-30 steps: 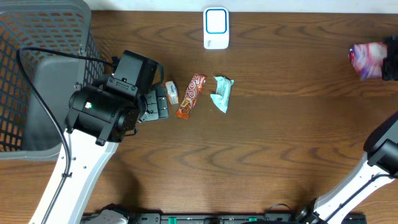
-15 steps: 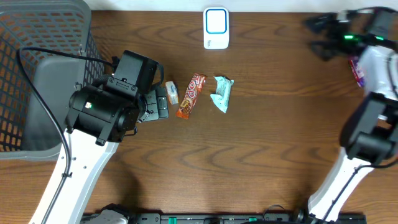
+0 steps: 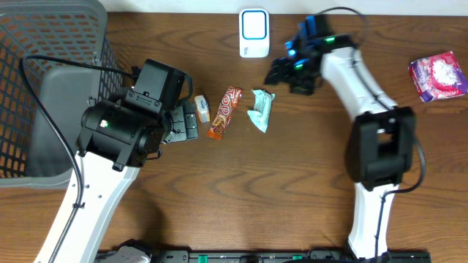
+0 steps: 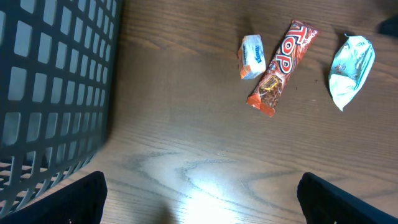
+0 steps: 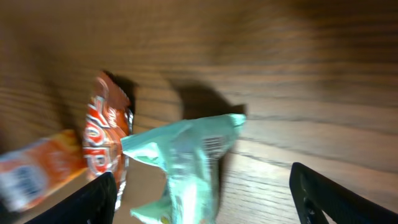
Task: Scan the item barcode
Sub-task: 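Reach the right gripper to the mint-green packet and grasp it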
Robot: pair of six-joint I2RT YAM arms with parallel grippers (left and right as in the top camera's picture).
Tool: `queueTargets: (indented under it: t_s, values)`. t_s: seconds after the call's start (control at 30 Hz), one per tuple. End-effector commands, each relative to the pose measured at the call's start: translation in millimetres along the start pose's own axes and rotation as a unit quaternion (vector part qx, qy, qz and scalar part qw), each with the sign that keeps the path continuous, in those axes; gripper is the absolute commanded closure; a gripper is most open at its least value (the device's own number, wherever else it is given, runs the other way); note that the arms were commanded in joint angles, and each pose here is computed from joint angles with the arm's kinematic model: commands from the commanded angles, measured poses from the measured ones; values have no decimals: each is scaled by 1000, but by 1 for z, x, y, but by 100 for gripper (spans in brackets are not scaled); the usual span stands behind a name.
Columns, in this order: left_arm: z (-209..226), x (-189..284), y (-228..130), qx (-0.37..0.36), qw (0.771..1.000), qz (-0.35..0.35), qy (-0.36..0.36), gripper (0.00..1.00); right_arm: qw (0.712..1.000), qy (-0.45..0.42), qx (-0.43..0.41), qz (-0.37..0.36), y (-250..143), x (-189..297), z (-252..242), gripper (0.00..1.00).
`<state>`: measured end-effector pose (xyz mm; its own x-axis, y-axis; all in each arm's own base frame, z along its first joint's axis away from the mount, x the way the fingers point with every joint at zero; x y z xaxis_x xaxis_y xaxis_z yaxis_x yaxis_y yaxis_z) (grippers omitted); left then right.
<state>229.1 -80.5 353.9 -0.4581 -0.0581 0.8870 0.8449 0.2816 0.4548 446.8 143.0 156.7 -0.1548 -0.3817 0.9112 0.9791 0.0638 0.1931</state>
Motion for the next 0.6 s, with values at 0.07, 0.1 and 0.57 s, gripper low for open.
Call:
queueTargets:
  t_s: [0.07,0.1,0.57]
  values:
    - [1,2,1,3,1000,-4,-1,2,973,-208,91,-45,-8,8,47,28]
    - [1,2,1,3,1000,-4,-1,2,967,-229,102,-48,-10,8,54,30]
    - [1,2,1,3,1000,-4,-1,2,955,-270,117,-29,-65,-40,106,42]
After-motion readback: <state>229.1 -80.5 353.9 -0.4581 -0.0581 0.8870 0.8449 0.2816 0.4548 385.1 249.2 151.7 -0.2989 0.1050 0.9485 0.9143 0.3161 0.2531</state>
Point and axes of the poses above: each gripper's point midway between its finger pads, its own x axis back along the fingers, its own z axis along the line the jaws close on, y = z × x, the point moved 10 cm from there along x, back along the fingers, and after that the axes turned 10 degrees about x, right-handed, at the moved point
